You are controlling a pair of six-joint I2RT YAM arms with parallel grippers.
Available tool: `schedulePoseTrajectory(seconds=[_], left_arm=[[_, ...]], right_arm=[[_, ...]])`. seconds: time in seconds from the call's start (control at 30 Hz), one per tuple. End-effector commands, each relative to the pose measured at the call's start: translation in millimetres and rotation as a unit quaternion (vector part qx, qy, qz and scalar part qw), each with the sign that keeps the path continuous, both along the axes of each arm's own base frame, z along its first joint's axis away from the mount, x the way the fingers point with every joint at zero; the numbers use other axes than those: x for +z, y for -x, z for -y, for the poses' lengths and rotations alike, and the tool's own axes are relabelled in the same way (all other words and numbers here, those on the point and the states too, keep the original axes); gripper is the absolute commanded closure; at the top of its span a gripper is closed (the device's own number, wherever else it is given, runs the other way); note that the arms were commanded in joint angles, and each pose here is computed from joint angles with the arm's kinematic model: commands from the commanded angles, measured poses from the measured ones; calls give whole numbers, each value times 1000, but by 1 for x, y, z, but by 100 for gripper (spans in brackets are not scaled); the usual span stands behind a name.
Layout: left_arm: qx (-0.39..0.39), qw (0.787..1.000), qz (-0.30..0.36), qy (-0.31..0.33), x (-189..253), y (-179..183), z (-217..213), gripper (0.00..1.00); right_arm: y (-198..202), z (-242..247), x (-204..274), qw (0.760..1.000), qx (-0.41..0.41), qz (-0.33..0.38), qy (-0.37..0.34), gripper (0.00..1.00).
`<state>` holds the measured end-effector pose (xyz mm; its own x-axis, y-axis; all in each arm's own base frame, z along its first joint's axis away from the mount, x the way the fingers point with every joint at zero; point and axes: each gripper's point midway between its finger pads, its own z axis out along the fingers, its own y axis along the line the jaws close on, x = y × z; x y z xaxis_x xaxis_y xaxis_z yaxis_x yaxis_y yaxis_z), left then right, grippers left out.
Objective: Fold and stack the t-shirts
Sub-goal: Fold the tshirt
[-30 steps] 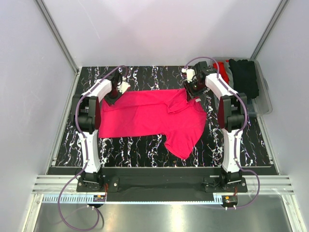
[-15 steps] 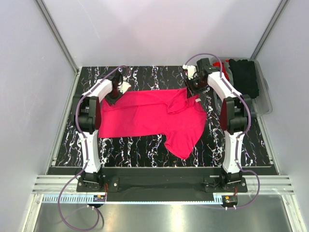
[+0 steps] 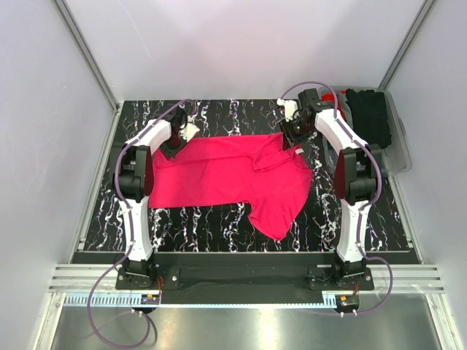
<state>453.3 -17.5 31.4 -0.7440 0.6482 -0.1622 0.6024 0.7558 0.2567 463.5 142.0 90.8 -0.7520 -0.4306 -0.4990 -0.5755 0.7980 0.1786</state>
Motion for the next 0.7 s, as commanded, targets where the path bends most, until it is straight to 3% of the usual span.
schedulePoseTrajectory(seconds=[0.0, 0.67], left_arm=[[5, 1000, 29, -1, 23, -4, 0, 100], [3, 1000, 29, -11, 23, -5, -3, 100]], right_arm=[[-2, -2, -2, 1000, -1, -1, -1, 60], [-14, 6, -30, 999, 0, -14, 31, 61]])
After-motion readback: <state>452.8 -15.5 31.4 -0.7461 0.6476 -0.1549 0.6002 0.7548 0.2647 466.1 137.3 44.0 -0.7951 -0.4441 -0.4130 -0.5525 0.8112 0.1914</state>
